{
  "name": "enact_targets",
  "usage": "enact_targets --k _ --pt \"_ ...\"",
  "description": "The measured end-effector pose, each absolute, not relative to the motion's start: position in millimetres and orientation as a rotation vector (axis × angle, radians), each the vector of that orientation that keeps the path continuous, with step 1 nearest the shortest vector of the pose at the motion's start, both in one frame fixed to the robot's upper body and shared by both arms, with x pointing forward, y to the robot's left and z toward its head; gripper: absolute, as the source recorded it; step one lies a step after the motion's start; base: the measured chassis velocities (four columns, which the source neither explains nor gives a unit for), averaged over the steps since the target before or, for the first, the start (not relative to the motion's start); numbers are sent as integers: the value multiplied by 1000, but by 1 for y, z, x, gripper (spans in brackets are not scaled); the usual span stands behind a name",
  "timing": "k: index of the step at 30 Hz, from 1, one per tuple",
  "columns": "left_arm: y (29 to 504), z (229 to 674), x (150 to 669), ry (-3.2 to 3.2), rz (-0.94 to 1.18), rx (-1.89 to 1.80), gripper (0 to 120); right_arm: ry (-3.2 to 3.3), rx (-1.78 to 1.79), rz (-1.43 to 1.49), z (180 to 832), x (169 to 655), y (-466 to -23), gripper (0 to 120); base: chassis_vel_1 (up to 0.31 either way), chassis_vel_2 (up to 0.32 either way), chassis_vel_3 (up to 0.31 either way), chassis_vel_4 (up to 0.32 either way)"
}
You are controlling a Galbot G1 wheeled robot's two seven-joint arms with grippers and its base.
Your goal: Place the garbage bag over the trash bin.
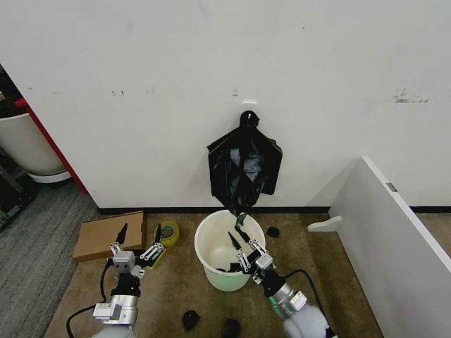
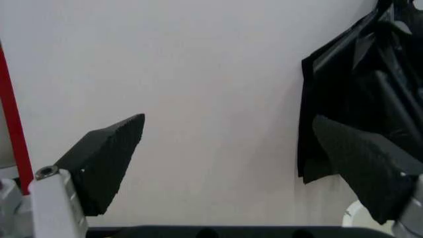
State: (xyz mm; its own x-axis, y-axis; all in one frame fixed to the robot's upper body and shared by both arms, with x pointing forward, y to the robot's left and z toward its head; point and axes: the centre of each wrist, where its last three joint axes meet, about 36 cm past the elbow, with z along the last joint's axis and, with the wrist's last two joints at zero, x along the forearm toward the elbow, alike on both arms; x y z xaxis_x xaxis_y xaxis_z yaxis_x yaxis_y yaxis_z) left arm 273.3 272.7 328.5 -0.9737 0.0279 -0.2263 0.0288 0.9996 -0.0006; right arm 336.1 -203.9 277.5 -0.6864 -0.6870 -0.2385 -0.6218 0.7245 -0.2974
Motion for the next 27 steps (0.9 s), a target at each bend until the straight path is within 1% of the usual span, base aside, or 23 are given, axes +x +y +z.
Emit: enact_targets --k 3,4,6,7,10,12,13,14,16,19,22,27 --pt "273 327 275 2915 -5 38 100 2601 -946 -405 281 345 -219 50 0 0 0 0" --pt "273 326 276 2916 -6 35 100 2642 -826 -433 284 350 -219 56 0 0 0 0" --pt "273 326 276 2918 -7 32 100 2673 -724 -439 288 357 -217 62 0 0 0 0" --pt "273 326 276 2918 -7 32 100 2673 -724 -439 288 357 -217 62 0 0 0 0" --pt "272 324 276 2921 -8 28 100 2687 -570 -450 300 375 -209 73 0 0 0 0" --pt "270 323 275 2926 -3 27 100 2651 -494 -491 321 392 -198 85 0 0 0 0" --pt "269 323 275 2927 -1 27 100 2643 -484 -505 327 394 -195 88 0 0 0 0" --pt "269 323 275 2927 -1 27 100 2643 -484 -505 327 394 -195 88 0 0 0 0" --pt "269 323 274 2931 2 25 100 2611 -458 -571 342 398 -187 97 0 0 0 0" --pt "270 321 273 2937 11 16 100 2511 -479 -718 364 402 -178 100 0 0 0 0" --pt "269 321 273 2939 14 11 100 2485 -506 -747 371 401 -173 100 0 0 0 0" --pt "266 318 270 2945 21 2 100 2527 -555 -741 371 400 -146 100 0 0 0 0"
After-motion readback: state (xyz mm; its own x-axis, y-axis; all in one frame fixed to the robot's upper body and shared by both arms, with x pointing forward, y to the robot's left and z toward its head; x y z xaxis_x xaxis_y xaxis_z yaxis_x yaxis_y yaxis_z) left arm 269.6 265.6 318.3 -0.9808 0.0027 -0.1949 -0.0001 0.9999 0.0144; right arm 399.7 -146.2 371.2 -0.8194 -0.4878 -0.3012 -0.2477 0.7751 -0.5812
